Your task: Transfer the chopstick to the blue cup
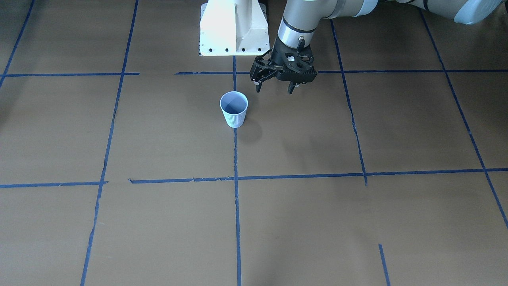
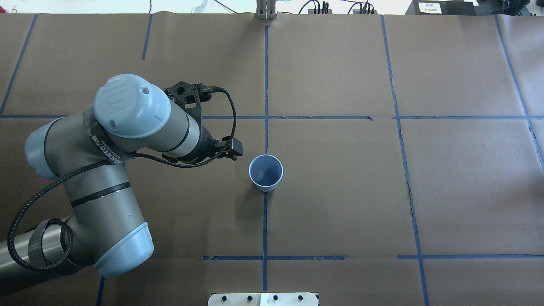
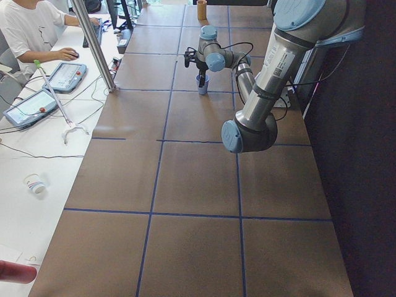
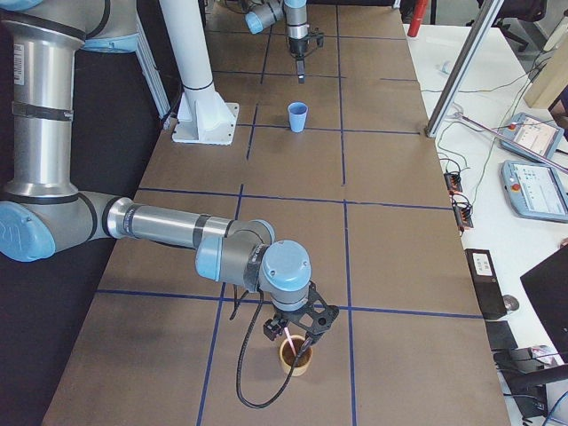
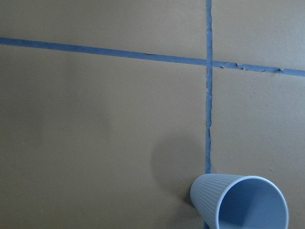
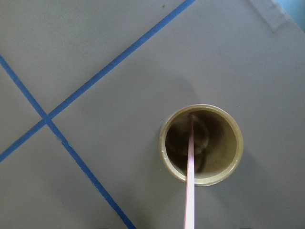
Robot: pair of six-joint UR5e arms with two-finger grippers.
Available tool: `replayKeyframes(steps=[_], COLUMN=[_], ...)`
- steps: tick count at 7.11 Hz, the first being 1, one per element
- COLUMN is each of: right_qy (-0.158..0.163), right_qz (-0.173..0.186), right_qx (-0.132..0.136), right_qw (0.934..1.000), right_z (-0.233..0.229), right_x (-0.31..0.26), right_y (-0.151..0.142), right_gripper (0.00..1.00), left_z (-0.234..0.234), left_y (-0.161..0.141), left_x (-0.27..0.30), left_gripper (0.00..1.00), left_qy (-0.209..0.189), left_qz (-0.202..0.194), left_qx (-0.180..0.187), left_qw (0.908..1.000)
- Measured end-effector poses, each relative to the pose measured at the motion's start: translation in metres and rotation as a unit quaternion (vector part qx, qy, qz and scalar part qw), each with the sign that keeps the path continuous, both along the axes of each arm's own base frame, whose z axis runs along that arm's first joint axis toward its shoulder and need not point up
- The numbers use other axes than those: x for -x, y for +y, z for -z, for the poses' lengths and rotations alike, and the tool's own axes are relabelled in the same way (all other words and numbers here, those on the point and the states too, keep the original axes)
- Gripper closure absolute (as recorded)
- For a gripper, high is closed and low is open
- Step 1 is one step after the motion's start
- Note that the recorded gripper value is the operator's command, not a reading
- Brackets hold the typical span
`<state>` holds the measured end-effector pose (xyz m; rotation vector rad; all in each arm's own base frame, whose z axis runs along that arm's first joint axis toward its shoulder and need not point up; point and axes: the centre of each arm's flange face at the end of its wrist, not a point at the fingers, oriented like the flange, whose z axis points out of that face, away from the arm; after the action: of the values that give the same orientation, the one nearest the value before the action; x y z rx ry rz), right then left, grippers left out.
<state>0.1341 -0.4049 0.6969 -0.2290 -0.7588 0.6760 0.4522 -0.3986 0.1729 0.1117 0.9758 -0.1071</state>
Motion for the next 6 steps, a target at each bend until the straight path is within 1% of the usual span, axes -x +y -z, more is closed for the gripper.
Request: replayKeyframes(steps=[2,4,5,6], right_qy=[0.0,-0.001,-0.001,-0.001], right_qz=[0.003,0.018,0.024,0.03], right_qx=[0.01,0.019,0.021,0.023], right_qw=[0.9999,0.9997,0.9995,0.9993], right_z=[-0.009,-0.019,-0.023,-0.026], right_x=[0.003,0.015,0.021,0.026], right_y=[0.001,-0.001,-0.003,-0.004], right_gripper=[0.1,0.15,0.33,0.61], left_z=[-0.003,-0.003,-0.001,0.0], left_y=[0.001,0.002,0.002,0.004], left_x=[0.003,0.004,0.007,0.009], left_gripper=[0.0,0.0,0.0,0.0], left_qy=[0.0,0.001,0.003,0.005], left_qz=[0.001,0.001,0.001,0.001], left_qx=[-0.001,-0.002,-0.003,-0.005], left_qw=[1.0,1.0,1.0,1.0])
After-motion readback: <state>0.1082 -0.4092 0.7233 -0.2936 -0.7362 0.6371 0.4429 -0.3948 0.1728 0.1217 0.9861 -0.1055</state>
